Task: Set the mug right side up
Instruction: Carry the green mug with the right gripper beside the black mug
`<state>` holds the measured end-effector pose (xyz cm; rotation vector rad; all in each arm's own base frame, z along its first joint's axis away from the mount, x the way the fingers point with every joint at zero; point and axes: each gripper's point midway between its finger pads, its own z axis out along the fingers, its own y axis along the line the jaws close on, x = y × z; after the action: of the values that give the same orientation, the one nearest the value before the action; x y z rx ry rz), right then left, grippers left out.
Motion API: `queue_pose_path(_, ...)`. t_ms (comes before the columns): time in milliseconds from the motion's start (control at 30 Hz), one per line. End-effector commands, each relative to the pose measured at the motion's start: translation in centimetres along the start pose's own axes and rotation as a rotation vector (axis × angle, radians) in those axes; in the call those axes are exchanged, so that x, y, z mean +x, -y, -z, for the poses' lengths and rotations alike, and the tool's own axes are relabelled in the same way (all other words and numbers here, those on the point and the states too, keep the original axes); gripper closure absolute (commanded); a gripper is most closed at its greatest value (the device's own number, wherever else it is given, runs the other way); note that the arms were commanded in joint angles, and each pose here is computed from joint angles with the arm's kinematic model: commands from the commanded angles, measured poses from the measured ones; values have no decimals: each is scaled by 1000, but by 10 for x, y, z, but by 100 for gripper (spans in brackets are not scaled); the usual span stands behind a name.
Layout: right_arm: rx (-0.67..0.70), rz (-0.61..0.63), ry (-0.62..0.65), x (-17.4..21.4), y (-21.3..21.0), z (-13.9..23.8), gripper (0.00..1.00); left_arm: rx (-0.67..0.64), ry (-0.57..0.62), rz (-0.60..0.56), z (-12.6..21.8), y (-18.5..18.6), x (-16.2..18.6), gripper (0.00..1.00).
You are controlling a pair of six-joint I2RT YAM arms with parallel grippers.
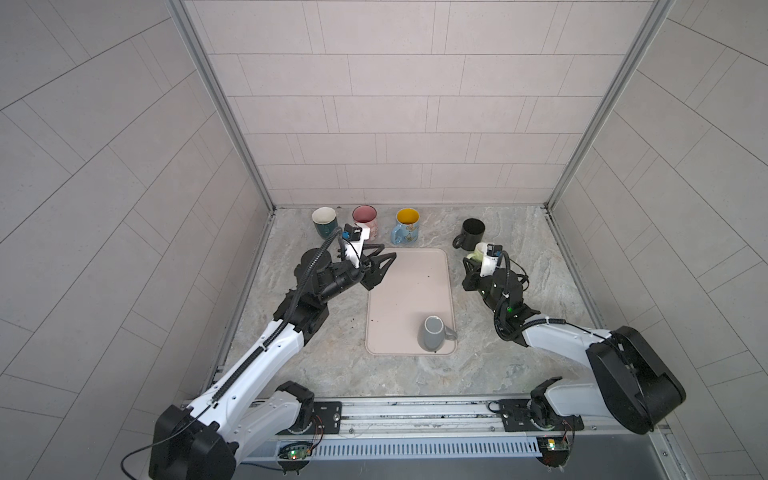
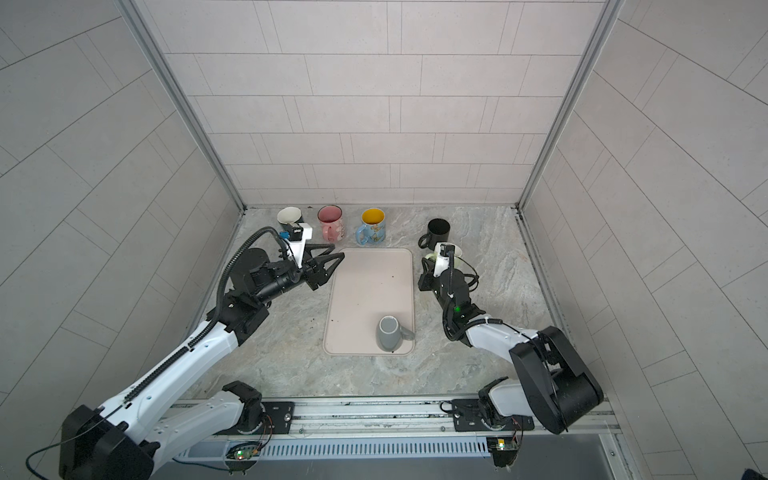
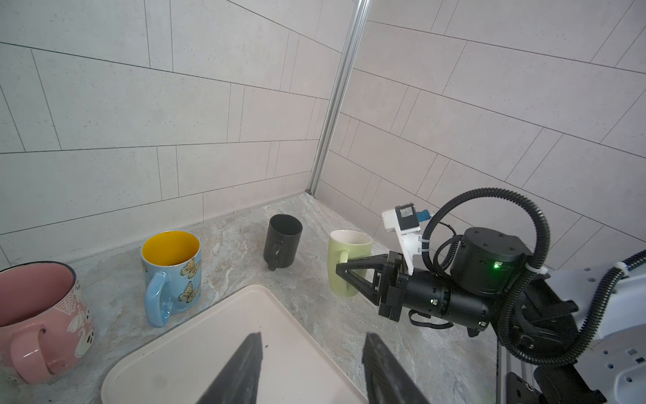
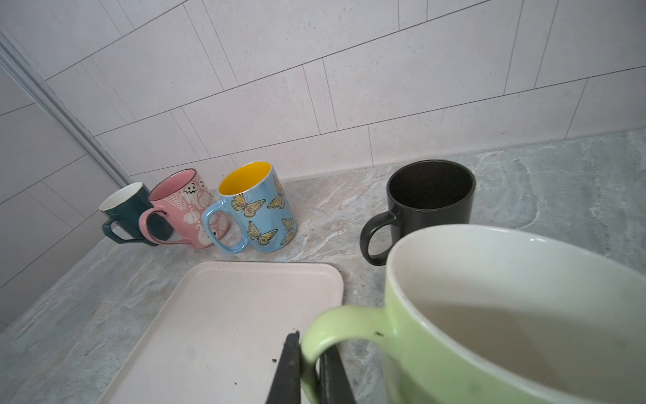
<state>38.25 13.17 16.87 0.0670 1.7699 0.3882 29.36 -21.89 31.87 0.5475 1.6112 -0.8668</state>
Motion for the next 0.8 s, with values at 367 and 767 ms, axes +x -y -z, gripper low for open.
queue_pose_path(367, 56, 6, 209, -14, 9, -19, 100, -22, 46, -14, 4, -3, -5, 48)
queue_pose_path(767, 96, 23, 204, 13, 7, -29, 100, -35, 43, -19, 4, -5, -2, 48)
